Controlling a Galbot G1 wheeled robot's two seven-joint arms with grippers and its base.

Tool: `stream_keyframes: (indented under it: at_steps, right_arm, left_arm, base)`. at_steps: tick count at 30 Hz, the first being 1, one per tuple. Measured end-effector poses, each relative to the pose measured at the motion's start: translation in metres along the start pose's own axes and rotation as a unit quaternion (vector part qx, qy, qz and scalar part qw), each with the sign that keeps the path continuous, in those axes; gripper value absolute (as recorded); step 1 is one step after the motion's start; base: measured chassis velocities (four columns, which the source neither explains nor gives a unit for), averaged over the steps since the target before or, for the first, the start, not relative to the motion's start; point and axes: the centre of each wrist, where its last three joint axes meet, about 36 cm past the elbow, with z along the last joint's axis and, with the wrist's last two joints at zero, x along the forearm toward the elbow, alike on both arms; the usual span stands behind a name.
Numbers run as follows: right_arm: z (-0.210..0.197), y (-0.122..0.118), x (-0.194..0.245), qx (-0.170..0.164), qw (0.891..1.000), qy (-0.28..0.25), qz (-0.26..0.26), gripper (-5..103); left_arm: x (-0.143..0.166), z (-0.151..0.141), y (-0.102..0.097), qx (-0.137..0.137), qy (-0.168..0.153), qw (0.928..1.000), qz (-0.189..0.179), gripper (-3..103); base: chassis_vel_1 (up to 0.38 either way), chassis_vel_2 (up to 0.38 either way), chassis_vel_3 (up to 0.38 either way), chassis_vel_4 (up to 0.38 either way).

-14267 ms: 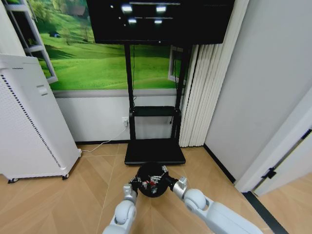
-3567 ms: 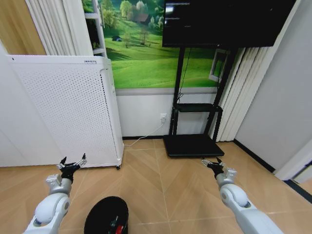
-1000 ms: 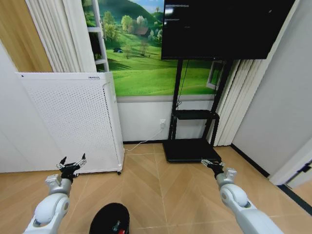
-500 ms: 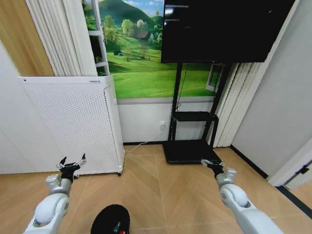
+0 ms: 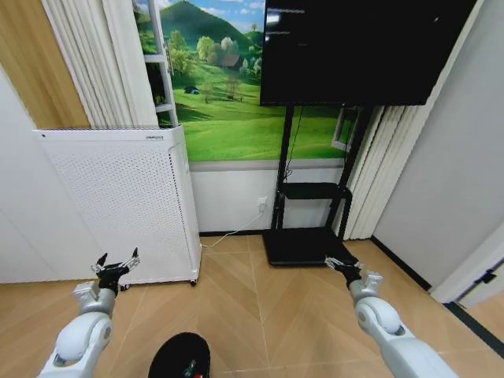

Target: Pick up the trash bin and place the garbage on the floor into it.

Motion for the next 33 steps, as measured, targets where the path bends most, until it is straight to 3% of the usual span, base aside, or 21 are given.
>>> stream_keyframes:
  at_steps: [33]
  right_arm:
    - [0.0,0.0,0.0,0.0,1.0,0.0,0.0,100]
  left_arm:
    - [0.0,0.0,0.0,0.0,0.0,1.0,0.0,100]
  base:
    - [0.0,0.0,0.0,0.0]
